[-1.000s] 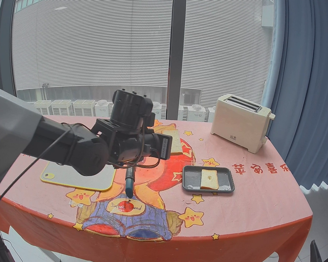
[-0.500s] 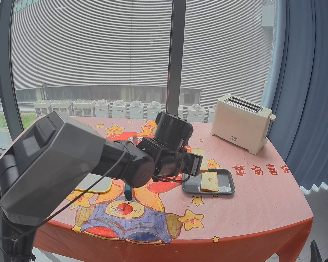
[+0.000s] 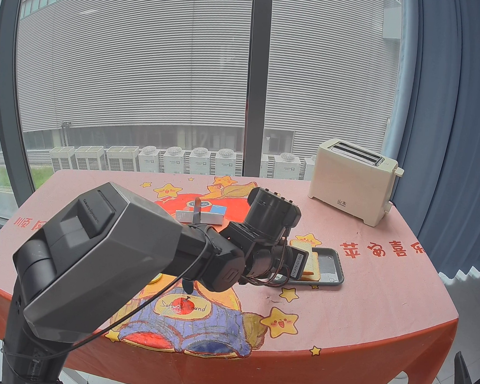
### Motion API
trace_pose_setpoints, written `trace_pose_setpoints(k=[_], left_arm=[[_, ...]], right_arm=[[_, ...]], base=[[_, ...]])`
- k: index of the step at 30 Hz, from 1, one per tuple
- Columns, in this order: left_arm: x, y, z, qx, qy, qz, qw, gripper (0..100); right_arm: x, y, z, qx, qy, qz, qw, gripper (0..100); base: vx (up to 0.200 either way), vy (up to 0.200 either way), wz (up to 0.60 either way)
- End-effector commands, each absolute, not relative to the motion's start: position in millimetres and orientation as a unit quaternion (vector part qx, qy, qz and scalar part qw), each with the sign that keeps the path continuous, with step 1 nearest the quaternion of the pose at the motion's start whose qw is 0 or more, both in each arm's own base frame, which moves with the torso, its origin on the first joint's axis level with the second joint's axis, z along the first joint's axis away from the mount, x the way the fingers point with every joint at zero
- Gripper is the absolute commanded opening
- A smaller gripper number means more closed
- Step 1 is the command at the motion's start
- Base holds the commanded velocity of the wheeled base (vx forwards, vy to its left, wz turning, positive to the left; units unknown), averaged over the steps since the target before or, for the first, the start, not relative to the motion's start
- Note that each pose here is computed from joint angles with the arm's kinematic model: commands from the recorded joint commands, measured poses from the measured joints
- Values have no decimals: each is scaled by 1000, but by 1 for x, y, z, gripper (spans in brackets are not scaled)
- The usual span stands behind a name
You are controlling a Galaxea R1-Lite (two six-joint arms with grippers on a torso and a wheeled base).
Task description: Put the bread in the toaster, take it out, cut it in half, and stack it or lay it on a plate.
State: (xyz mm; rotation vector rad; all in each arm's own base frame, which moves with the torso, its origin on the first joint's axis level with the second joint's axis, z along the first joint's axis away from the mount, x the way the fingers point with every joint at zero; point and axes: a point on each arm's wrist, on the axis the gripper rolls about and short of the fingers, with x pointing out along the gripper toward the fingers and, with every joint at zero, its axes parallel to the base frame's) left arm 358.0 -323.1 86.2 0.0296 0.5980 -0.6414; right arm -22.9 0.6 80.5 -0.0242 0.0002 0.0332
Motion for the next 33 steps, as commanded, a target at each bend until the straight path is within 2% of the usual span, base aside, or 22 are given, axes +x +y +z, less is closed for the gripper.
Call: trace_pose_setpoints(k=[1,4,5,15,19,20,22,24,25,26,27,28,29,32,33], left_arm=[[358,-325,87,14,288,-312,905,0],[357,-326,87,14,288,-315,904,0],[357,-326,87,14,288,-315,904,100],[351,-331,93,10,278,-323,904,100],[344,-316,133,-5,251,-319,914,100],[343,-315,134,-5,251,-319,914,100],[331,-292,168,-16,230,-312,921,100],[320,-270,189,-19,218,-301,928,100],[319,-268,191,-20,218,-300,929,100],[311,-245,203,-24,212,-282,935,100],[309,-241,206,-25,211,-279,937,100],[299,-215,219,-30,200,-255,946,100],[298,-210,220,-31,199,-250,947,100],[267,-144,244,-38,170,-196,965,100],[267,-144,244,-38,170,-196,965,100]], right_arm=[[-23,1,75,-12,1,17,1000,100],[-23,1,75,-12,1,17,1000,100],[-23,1,75,-12,1,17,1000,100],[-23,1,75,-12,1,17,1000,100],[-23,1,75,-12,1,17,1000,100],[-23,1,75,-12,1,17,1000,100],[-23,1,75,-12,1,17,1000,100],[-23,1,75,-12,1,17,1000,100],[-23,1,75,-12,1,17,1000,100],[-23,1,75,-12,1,17,1000,100],[-23,1,75,-12,1,17,1000,100],[-23,1,75,-12,1,17,1000,100],[-23,1,75,-12,1,16,1000,100],[-23,1,75,-12,1,16,1000,100],[-23,1,75,-12,1,16,1000,100]], base=[[0,0,0],[0,0,0],[0,0,0],[0,0,0],[0,0,0],[0,0,0],[0,0,0],[0,0,0],[0,0,0],[0,0,0],[0,0,0],[0,0,0],[0,0,0],[0,0,0],[0,0,0]])
